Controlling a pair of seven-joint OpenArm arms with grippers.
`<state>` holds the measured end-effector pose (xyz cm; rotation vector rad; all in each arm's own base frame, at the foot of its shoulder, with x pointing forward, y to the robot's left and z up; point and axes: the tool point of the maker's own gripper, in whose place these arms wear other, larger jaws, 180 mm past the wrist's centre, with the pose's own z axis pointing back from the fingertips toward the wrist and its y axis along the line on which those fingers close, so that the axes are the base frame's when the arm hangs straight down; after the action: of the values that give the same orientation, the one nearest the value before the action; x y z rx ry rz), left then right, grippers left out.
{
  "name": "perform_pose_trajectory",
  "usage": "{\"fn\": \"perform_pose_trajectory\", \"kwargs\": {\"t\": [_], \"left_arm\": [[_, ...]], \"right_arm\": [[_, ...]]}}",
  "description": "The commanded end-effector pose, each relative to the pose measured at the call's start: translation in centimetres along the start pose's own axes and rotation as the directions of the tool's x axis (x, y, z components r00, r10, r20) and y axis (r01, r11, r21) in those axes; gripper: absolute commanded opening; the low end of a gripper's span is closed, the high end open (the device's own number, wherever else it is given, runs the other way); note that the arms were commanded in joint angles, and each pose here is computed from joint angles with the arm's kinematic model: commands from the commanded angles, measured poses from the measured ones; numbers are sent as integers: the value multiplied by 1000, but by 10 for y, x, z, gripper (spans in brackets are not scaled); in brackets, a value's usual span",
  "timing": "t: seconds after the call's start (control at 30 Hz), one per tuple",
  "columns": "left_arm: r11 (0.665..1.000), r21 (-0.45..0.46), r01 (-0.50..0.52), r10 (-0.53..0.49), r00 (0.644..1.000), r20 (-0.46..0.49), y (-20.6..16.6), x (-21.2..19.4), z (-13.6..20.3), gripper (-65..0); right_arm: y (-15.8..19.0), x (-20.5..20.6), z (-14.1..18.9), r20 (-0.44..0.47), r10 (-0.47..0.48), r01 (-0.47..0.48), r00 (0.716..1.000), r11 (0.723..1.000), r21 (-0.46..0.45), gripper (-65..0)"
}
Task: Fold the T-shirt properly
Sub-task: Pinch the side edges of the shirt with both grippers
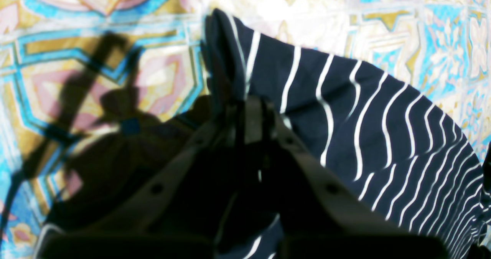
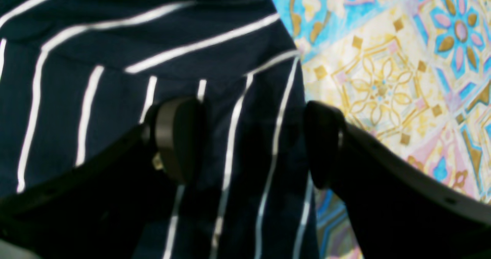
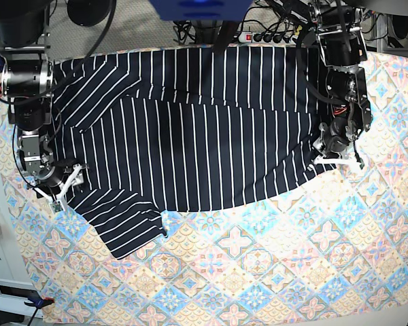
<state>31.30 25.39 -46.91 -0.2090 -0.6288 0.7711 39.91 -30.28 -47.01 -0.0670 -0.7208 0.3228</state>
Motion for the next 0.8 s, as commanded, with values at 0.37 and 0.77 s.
{"fn": "perform_pose_trajectory", "kwargs": {"t": [0.37,0.77], "left_arm": [[1000,1,5,-5,1000,14,-2,8,2,-650],[1000,1,3,-3,1000,14,-1,7,3,-650]], "right_arm": [[-22,36,6,100,11,-7,995,999,-37,-232],[-34,40,8,113,-1,7,994,999,-52,-231]]}}
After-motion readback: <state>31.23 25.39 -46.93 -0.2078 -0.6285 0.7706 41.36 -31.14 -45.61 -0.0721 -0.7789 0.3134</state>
